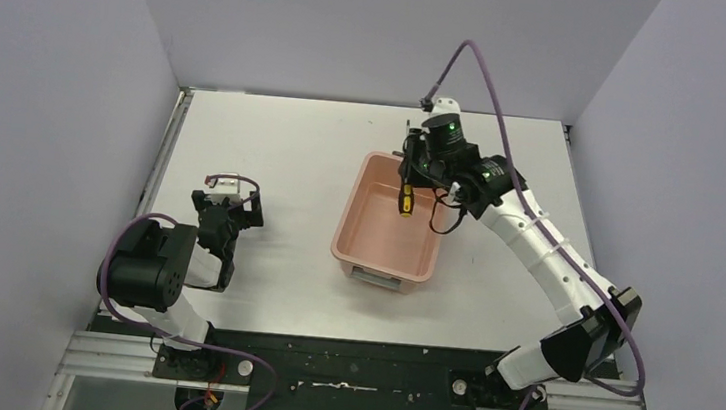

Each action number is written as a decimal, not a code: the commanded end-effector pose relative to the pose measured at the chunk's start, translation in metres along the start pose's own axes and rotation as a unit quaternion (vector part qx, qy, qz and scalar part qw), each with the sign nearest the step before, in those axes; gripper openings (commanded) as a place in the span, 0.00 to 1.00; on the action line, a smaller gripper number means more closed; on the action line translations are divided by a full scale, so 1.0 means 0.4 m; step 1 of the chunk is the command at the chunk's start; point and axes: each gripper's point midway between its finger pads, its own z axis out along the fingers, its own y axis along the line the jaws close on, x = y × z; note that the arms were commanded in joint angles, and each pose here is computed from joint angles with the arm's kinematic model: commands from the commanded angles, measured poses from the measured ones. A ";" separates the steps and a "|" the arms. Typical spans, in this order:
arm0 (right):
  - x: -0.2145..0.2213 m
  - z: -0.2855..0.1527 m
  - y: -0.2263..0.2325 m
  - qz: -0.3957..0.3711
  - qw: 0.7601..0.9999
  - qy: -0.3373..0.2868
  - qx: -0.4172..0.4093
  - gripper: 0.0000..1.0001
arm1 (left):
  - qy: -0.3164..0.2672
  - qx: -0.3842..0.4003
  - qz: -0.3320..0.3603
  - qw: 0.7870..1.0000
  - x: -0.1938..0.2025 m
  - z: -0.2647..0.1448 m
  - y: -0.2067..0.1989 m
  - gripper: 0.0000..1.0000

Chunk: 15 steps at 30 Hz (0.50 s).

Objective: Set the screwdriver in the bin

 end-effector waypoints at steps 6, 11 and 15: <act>0.190 0.161 0.061 -0.011 0.998 0.067 0.017 0.00 | -0.023 0.003 0.000 1.000 -0.035 0.005 0.000 0.97; 0.339 0.245 0.023 -0.024 0.991 0.121 0.053 0.00 | -0.023 0.003 -0.001 1.000 -0.036 0.006 0.000 0.97; 0.413 0.297 -0.005 -0.029 0.987 0.141 0.074 0.00 | -0.023 0.002 -0.001 1.000 -0.036 0.006 0.000 0.97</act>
